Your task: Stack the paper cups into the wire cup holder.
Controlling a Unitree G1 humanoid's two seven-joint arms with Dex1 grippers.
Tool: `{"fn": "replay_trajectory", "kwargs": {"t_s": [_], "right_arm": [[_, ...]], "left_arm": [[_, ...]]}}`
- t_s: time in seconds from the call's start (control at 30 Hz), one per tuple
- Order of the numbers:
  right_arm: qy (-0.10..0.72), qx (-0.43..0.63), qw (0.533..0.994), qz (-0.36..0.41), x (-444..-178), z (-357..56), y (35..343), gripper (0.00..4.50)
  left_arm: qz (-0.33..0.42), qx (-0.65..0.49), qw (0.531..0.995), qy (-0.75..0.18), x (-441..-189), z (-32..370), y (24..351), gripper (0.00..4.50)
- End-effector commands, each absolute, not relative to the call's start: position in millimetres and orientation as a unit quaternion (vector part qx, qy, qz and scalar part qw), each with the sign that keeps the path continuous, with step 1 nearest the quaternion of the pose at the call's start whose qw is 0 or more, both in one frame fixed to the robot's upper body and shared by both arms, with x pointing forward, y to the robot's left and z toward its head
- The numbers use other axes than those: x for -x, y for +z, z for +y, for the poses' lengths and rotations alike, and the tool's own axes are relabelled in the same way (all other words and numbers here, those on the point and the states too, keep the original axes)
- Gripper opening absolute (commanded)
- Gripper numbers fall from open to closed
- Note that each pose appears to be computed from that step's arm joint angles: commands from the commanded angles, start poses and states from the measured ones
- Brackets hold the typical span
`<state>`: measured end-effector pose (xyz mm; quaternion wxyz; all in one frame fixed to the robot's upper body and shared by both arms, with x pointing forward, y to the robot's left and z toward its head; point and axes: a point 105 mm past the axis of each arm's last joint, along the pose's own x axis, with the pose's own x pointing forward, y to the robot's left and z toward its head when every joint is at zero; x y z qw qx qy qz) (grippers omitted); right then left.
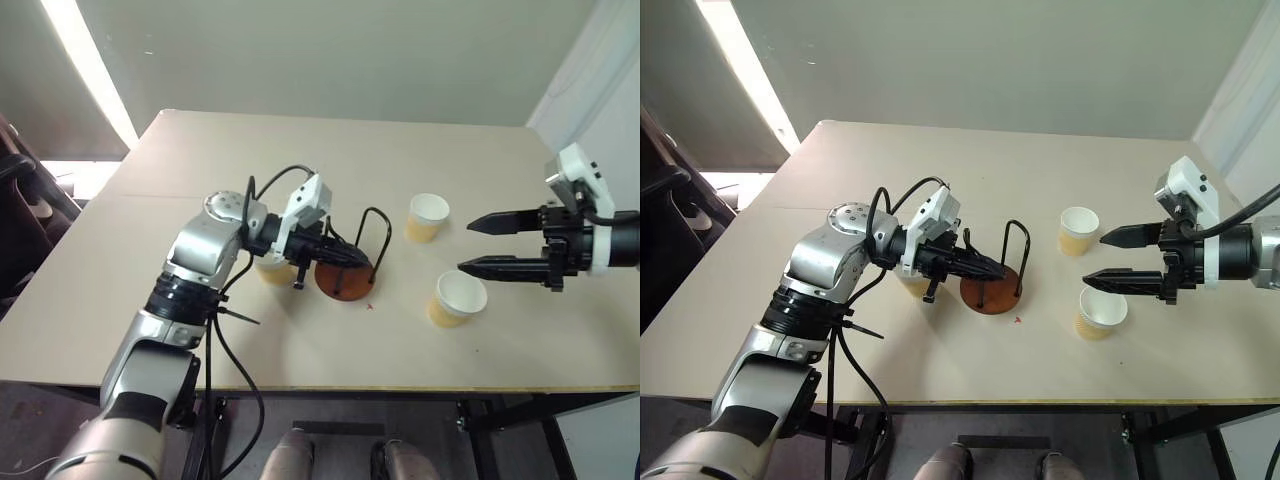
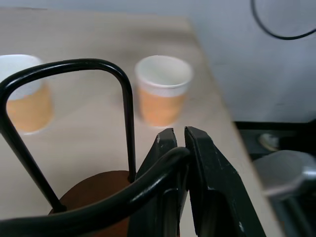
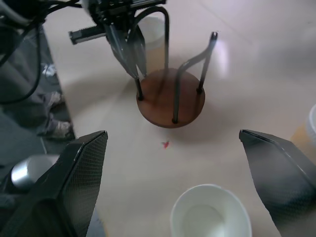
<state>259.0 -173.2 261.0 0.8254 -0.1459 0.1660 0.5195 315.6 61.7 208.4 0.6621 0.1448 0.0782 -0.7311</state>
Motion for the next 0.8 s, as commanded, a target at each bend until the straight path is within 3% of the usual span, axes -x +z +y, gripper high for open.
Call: {"fn": "replay_trajectory", "kwargs": {"t_s": [0.03, 0.37, 0.53, 0.8], "right_arm": [[0.518, 0.161, 0.828, 0.144, -253, -174, 274, 4.45], [0.52, 0.162, 0.827, 0.14, -254, -170, 272, 4.45], [0.521, 0.162, 0.826, 0.139, -255, -168, 270, 4.45], [0.523, 0.162, 0.825, 0.138, -256, -166, 270, 4.45]], "left_arm": [[0.079, -0.151, 0.631, -0.757, -300, 59, 207, 0.04], [0.1, -0.172, 0.613, -0.765, -293, 52, 173, 0.04], [0.097, -0.197, 0.621, -0.752, -300, 52, 164, 1.52], [0.077, -0.215, 0.628, -0.744, -306, 51, 168, 4.38]]}}
